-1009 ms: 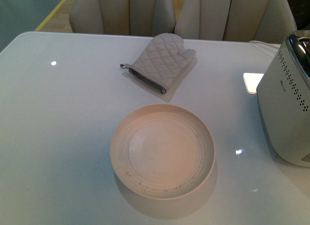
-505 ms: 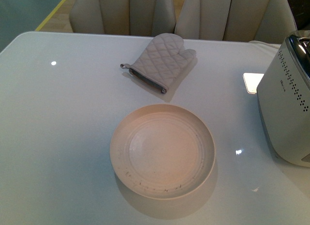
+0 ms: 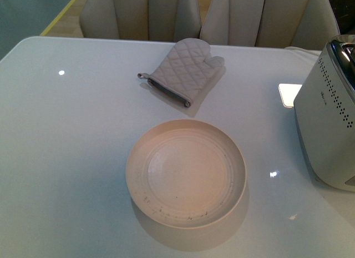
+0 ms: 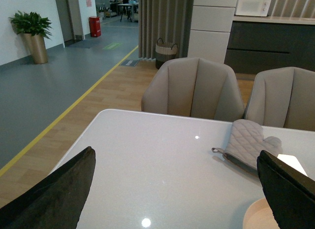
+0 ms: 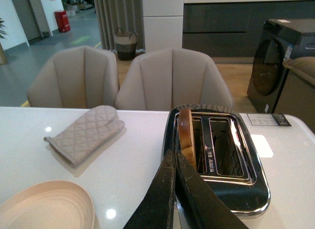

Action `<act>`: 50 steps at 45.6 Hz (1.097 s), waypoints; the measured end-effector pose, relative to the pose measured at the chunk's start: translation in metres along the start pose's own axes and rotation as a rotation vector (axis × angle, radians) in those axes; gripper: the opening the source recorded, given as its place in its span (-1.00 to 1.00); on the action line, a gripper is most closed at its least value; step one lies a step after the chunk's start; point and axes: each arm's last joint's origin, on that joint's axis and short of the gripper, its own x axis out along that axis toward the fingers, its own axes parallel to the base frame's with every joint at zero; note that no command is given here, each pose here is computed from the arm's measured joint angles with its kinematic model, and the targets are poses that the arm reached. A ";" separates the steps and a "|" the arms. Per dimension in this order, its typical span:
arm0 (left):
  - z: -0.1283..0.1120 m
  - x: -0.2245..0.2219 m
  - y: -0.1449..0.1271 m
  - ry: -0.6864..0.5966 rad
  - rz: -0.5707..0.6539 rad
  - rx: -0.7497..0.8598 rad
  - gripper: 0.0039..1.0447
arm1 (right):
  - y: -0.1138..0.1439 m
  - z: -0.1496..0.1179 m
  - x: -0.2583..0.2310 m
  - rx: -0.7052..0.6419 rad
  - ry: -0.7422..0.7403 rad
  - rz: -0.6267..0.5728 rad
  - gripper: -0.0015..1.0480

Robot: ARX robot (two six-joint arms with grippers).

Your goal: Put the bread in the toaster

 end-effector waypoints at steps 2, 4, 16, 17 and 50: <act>0.000 0.000 0.000 0.000 0.000 0.000 0.87 | 0.000 0.000 0.000 0.000 0.000 0.000 -0.96; 0.000 0.000 0.000 0.000 0.000 0.000 0.87 | 0.000 0.000 0.000 0.000 0.001 0.000 -0.96; 0.000 0.000 0.000 0.000 0.000 0.000 0.87 | 0.000 0.000 0.000 -0.002 0.000 0.000 -0.33; 0.000 0.000 0.000 0.000 0.000 0.000 0.87 | 0.000 0.000 0.000 -0.002 0.000 0.000 -0.23; 0.000 0.000 0.000 0.000 0.000 0.000 0.87 | 0.000 0.000 0.000 -0.002 0.000 0.000 0.83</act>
